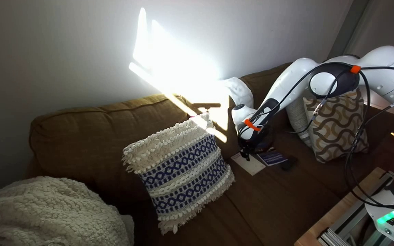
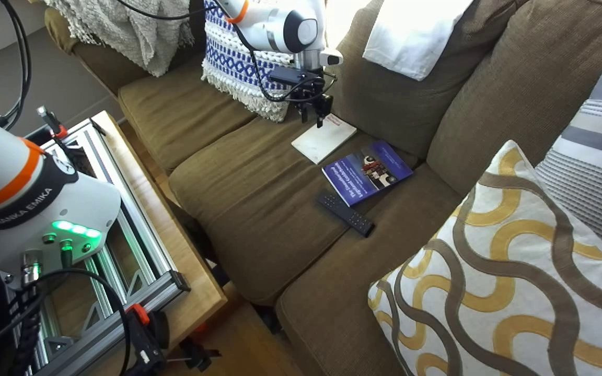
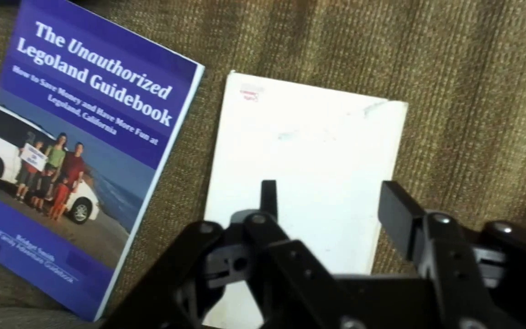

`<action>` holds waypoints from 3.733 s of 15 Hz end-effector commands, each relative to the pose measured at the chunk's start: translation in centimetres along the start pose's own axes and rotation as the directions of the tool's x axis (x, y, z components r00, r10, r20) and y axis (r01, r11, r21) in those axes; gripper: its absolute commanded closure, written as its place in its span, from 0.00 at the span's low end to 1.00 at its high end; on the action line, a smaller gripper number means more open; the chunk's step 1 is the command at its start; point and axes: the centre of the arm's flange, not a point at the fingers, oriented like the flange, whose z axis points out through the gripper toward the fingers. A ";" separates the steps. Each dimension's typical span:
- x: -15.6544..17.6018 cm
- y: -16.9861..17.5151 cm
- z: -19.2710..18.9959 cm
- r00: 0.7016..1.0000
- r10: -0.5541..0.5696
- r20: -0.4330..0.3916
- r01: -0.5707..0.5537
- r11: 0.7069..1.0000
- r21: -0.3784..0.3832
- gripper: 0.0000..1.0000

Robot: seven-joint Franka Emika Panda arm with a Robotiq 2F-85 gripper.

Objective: Remove the white book from the blue book, put it on the sofa and then put the blue book on top of the white book

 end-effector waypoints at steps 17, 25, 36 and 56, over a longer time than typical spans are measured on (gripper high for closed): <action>-12.6 19.3 10.4 0.941 0.314 -0.127 -0.269 0.920 0.286 0.00; -13.2 21.8 12.3 0.937 0.327 -0.119 -0.267 0.895 0.358 0.00; -14.9 27.8 18.0 0.901 0.386 -0.199 -0.227 0.809 0.542 0.00; -11.9 30.7 23.0 0.894 0.431 -0.125 -0.184 0.605 0.774 0.75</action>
